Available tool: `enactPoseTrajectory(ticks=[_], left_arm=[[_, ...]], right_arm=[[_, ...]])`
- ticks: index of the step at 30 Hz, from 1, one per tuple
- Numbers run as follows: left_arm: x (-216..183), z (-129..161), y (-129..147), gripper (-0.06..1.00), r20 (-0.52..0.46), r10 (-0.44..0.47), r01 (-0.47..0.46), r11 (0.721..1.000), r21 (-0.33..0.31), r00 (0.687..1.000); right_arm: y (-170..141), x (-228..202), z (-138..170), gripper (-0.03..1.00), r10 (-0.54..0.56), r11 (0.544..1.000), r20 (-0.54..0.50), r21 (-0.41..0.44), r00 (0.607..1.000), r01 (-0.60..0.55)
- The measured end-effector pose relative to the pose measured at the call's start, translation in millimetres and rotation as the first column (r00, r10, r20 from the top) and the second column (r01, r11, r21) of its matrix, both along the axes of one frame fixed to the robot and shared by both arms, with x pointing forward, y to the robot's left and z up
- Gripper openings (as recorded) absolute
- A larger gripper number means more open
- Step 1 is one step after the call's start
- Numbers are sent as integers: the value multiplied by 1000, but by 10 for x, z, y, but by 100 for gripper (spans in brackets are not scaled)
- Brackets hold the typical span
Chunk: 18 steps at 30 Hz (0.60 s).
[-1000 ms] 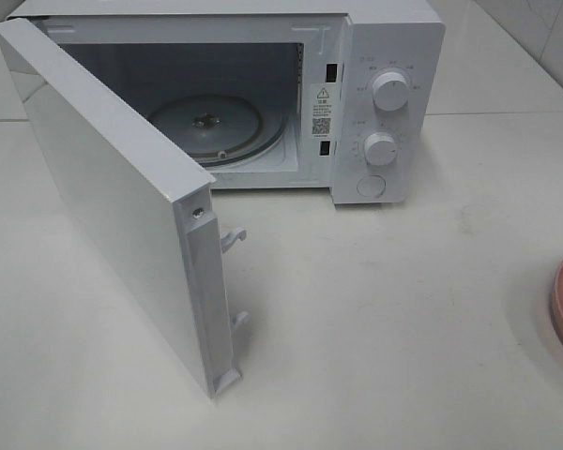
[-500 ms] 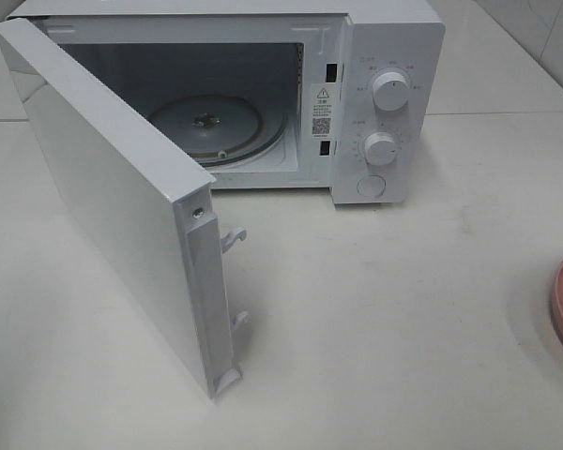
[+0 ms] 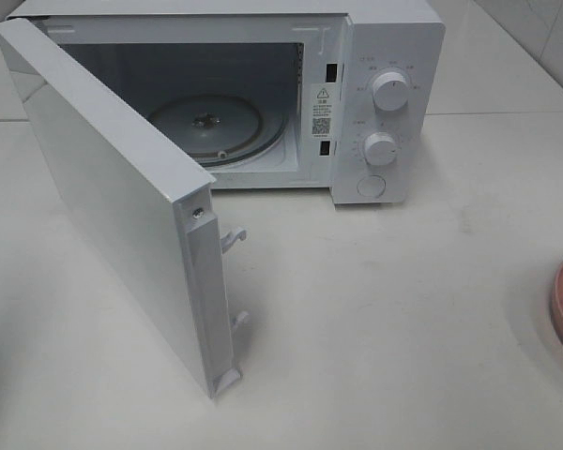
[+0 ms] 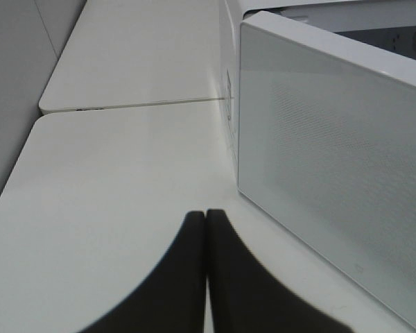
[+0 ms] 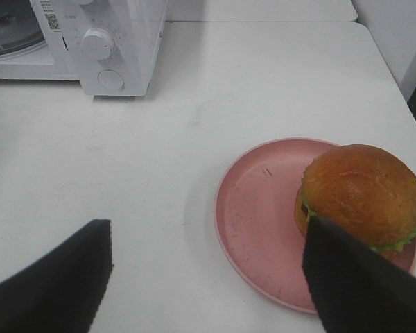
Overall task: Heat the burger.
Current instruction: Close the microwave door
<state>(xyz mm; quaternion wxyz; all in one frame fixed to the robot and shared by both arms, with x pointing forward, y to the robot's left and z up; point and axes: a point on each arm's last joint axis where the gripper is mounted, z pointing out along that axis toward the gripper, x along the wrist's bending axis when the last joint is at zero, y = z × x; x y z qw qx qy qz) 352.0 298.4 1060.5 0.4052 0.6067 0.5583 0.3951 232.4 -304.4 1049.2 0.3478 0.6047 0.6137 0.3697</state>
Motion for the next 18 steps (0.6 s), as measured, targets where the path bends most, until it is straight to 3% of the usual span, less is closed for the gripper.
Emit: enactPoseTrajectory(ticks=[11,18], left_arm=[[26,-377,108,0,169,129,-126,992,-23,977],[89,-493,135,0,147,159,-155,987,-33,976]], right_arm=[[0,0,0,75,0,1000,0,0,1000,0],[0,0,0,75,0,1000,0,0,1000,0]])
